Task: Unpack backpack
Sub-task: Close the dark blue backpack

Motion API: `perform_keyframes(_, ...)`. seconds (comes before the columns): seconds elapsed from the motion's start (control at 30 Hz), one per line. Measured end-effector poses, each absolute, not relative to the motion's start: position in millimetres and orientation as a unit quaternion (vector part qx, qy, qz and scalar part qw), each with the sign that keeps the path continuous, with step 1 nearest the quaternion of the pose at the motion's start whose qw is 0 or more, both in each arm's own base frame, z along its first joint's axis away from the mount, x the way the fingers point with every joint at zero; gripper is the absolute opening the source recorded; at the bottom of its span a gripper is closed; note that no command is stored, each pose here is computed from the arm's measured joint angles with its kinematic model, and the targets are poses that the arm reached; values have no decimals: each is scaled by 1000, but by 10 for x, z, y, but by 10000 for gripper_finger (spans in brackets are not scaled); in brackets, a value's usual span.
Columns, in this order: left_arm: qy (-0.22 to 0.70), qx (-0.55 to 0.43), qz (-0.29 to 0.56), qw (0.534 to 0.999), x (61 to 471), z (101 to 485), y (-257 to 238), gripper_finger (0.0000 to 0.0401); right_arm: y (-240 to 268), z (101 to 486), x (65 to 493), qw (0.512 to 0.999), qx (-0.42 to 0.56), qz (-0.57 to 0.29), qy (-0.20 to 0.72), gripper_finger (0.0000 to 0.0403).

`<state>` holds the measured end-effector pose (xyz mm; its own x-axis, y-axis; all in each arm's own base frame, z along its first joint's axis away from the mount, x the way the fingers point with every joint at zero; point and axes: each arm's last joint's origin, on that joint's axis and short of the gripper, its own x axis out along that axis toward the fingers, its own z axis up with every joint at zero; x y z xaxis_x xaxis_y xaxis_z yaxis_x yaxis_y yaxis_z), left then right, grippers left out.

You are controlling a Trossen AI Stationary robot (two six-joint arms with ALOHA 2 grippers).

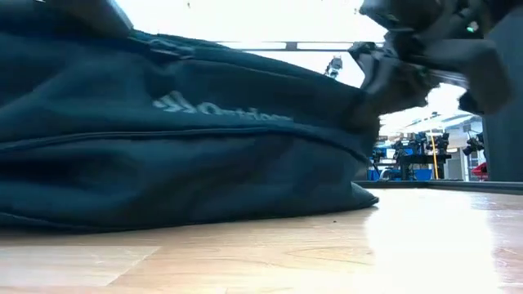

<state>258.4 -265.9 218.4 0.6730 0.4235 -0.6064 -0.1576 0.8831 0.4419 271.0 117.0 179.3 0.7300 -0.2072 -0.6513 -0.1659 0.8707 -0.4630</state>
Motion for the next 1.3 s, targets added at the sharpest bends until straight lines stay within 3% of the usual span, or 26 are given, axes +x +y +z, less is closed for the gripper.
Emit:
perform_keyframes(0.2, 372, 158, 176, 898, 2440, 2175, -2709, 0, 949, 1671, 2448, 868, -205, -30, 451, 0)
perform_keyframes(0.5, 366, 140, 169, 905, 2463, 2178, -2740, 0, 307, 1654, 1993, 893, -96, -131, 419, 0)
perform_keyframes(0.6, 364, 143, 160, 906, 2544, 2185, -2723, 0, 199, 1735, 1889, 913, -51, -104, 392, 3)
perform_keyframes(0.7, 364, 149, 146, 908, 2638, 2193, -2701, 0, 229, 1916, 1837, 941, -3, -24, 338, 15)
perform_keyframes(1.03, 372, 164, 137, 903, 2971, 2214, -2476, 0, 596, 2466, 1697, 982, -30, 152, 105, 117)
perform_keyframes(1.3, 371, 174, 133, 902, 3065, 2226, -2405, 0, 732, 2575, 1719, 987, -57, 149, 33, 215)
